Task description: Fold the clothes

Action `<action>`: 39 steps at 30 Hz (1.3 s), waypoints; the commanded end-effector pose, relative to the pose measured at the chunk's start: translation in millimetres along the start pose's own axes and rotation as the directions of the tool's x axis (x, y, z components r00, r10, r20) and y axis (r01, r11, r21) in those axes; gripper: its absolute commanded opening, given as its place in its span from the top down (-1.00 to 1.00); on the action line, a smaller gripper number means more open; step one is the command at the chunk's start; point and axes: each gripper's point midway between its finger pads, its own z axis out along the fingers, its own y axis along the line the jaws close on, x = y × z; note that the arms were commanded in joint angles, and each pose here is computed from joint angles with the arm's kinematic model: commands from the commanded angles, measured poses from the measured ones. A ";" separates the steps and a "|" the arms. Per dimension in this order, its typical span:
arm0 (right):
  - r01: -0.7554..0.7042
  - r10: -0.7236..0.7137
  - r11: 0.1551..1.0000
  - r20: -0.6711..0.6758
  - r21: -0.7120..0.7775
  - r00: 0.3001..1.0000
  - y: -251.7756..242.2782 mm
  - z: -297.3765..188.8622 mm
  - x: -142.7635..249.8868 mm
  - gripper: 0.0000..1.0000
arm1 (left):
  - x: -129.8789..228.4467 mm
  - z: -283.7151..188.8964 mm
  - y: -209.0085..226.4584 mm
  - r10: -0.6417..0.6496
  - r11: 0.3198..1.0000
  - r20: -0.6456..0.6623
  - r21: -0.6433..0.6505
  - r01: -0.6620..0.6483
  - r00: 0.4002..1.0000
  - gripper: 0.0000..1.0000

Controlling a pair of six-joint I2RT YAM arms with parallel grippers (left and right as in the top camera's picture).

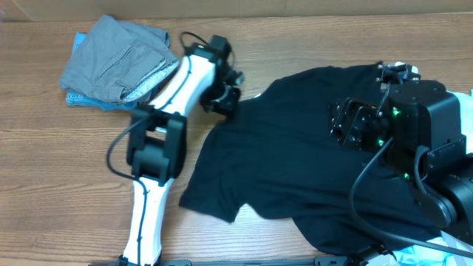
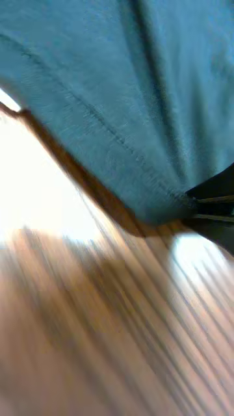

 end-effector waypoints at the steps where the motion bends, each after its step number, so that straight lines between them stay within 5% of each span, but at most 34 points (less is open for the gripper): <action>1: -0.004 0.004 0.999 0.022 0.034 1.000 -7.1 -4.5 -3.7 -0.39 | -6.3 -93.5 62.5 -0.116 0.980 0.176 -0.140 0.141 0.978 0.92; 4: -0.003 0.003 0.999 0.014 0.039 1.000 -8.3 -4.5 -1.7 -0.39 | 20.6 -137.1 121.5 -0.234 0.934 0.213 -0.220 0.280 0.948 0.92; 8: -0.003 0.003 0.999 0.014 0.039 1.000 -8.3 -4.4 -1.7 -0.40 | 35.2 -166.3 137.0 -0.291 0.935 0.254 -0.128 0.330 0.922 0.89; 11: -0.003 0.002 0.999 0.011 0.050 1.000 -9.5 -1.7 -2.1 -0.42 | 39.5 -181.7 132.4 -0.279 0.945 0.278 -0.092 0.315 0.919 0.35; 13: -0.047 0.046 0.992 0.008 0.113 0.999 -19.3 4.1 -1.4 -0.47 | 41.9 -194.2 125.9 -0.249 0.951 0.299 -0.105 0.291 0.921 -0.19; 15: -0.098 0.100 0.977 0.001 0.190 0.995 -32.7 10.6 0.9 -0.46 | 41.9 -202.2 120.0 -0.233 0.954 0.317 -0.109 0.279 0.919 -0.25; 21: -0.207 0.263 0.882 -0.076 0.424 0.962 -86.0 46.1 11.0 -0.50 | 43.7 -226.3 100.0 -0.185 0.963 0.371 -0.117 0.244 0.910 -0.13; 25: -0.239 0.368 0.811 -0.148 0.533 0.918 -126.0 81.5 16.8 -0.36 | 40.4 -229.3 78.4 -0.114 0.979 0.376 -0.114 0.168 0.920 0.23; 30: -0.217 0.434 0.830 -0.351 0.513 0.830 -148.9 146.2 33.3 -0.12 | 25.5 -215.0 36.8 0.043 0.994 0.359 -0.113 -0.002 0.932 0.58; 34: -0.206 0.433 0.856 -0.438 0.474 0.788 -153.7 173.7 43.0 -0.15 | 2.6 -190.7 5.4 0.152 0.985 0.353 -0.128 -0.113 0.923 0.48; 39: -0.192 0.367 0.901 -0.447 0.390 0.816 -141.7 166.6 34.4 -0.32 | -35.7 -133.2 -26.5 0.254 0.967 0.338 -0.126 -0.223 0.906 0.47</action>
